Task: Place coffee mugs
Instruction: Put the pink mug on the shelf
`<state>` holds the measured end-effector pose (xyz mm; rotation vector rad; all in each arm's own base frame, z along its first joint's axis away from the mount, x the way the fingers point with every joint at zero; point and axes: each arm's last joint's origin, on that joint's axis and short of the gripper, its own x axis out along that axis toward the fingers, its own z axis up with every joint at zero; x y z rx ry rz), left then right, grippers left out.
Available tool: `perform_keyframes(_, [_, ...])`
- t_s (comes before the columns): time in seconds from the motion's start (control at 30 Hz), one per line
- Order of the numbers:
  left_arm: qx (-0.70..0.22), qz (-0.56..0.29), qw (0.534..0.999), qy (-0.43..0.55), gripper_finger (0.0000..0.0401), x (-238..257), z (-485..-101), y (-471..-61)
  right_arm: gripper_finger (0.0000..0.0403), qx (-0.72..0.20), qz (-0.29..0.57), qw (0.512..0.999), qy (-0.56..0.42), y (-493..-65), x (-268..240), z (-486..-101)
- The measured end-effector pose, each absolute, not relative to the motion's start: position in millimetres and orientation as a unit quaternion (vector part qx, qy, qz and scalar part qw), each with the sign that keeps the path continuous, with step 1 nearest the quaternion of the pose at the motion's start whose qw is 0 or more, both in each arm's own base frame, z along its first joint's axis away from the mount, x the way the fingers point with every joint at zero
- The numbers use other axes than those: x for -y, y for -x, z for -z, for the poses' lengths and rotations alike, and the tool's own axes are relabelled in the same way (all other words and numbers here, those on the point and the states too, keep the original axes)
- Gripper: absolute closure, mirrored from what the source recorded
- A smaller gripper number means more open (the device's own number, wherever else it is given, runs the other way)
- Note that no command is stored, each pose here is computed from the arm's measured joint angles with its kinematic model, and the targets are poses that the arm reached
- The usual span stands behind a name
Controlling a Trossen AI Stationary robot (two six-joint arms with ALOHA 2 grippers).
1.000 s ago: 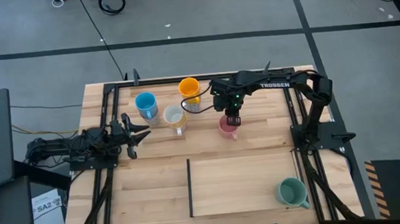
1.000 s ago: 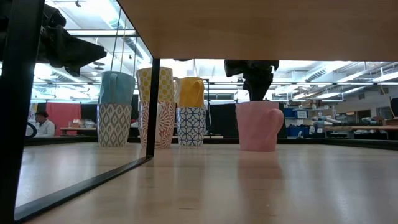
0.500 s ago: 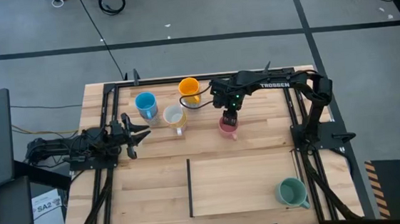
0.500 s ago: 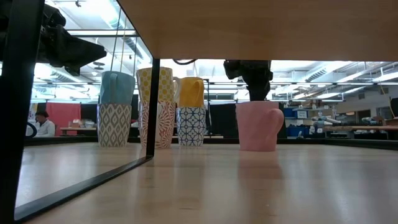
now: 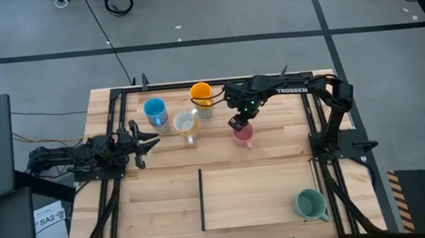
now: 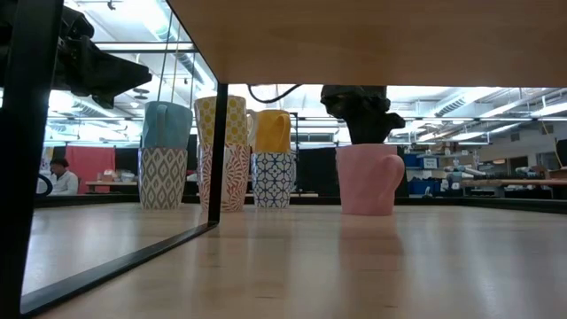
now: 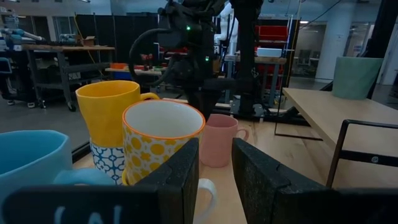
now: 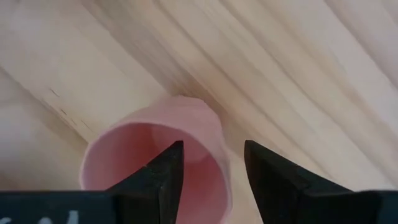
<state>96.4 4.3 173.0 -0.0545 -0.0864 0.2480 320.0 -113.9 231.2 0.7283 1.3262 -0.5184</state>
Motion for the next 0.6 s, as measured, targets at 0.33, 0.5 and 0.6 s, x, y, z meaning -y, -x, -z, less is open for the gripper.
perform_keyframes(0.33, [0.042,-0.124,0.991,0.027,0.0299,-4.3,-172.8,-96.5,0.0229,-0.622,0.277,0.633,-0.368,-309.1,109.6,-230.1])
perform_keyframes(0.5, [0.042,-0.123,0.991,0.027,0.0299,-4.2,-172.8,-96.4,0.0229,-0.623,0.283,0.627,-0.373,-310.8,103.1,-230.1])
perform_keyframes(0.6, [0.042,-0.123,0.991,0.027,0.0299,-4.3,-172.8,-96.4,0.0229,-0.626,0.279,0.629,-0.368,-311.7,98.7,-227.7])
